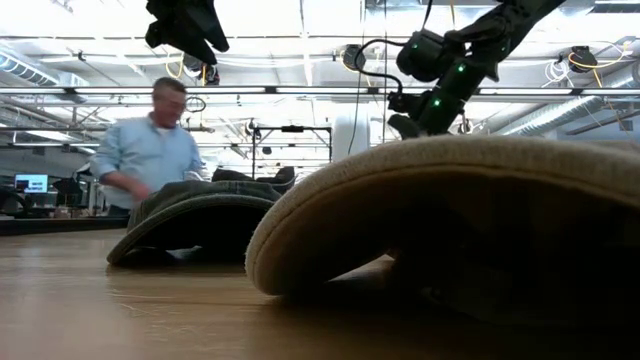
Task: Pick & Place hat
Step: Put the brown cap into the right transparent bin, then put the black cap into the left transparent bin
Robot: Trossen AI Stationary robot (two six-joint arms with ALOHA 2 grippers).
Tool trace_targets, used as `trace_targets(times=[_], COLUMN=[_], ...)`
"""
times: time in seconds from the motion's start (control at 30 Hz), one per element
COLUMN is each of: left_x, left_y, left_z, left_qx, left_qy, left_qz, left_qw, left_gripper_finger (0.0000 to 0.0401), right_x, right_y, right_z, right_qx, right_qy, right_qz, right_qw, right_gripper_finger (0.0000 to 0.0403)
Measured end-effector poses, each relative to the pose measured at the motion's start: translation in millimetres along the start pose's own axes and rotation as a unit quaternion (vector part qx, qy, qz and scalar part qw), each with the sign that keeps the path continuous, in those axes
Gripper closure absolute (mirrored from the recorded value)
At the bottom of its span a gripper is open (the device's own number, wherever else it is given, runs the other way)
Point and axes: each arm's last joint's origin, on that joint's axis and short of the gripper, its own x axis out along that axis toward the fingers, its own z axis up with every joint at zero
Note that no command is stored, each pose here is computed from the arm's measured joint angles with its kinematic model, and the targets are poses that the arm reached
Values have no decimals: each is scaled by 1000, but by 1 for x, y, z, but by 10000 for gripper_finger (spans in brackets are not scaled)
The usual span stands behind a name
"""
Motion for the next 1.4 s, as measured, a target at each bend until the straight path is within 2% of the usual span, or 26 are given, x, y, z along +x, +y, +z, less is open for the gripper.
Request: trace_targets(times=[0.2,0.37,0.67,0.77,1.07,1.17,1.4], left_x=[0,0,0,0,0,0,0], left_y=[0,0,0,0,0,-1,-1], left_z=[0,0,0,0,0,0,0], left_qx=[0,0,-2,-2,1,1,12], left_qy=[0,0,0,0,1,1,0], left_qz=[0,0,0,0,-1,-1,-2], left_qw=[1000,1000,1000,1000,1000,1000,1000], left_gripper_finger=[205,205,205,205,205,205,205], right_x=[18,19,14,4,-49,-63,-82], right_y=[3,3,10,11,2,1,19], right_z=[-9,-10,-10,-11,2,1,-4], right_qx=[-6,5,56,56,66,72,73], right_qy=[36,38,52,56,-25,-33,-28], right_qz=[-5,-4,100,105,120,125,158], right_qw=[999,999,992,991,990,989,984], right_gripper_finger=[403,403,403,403,403,403,403])
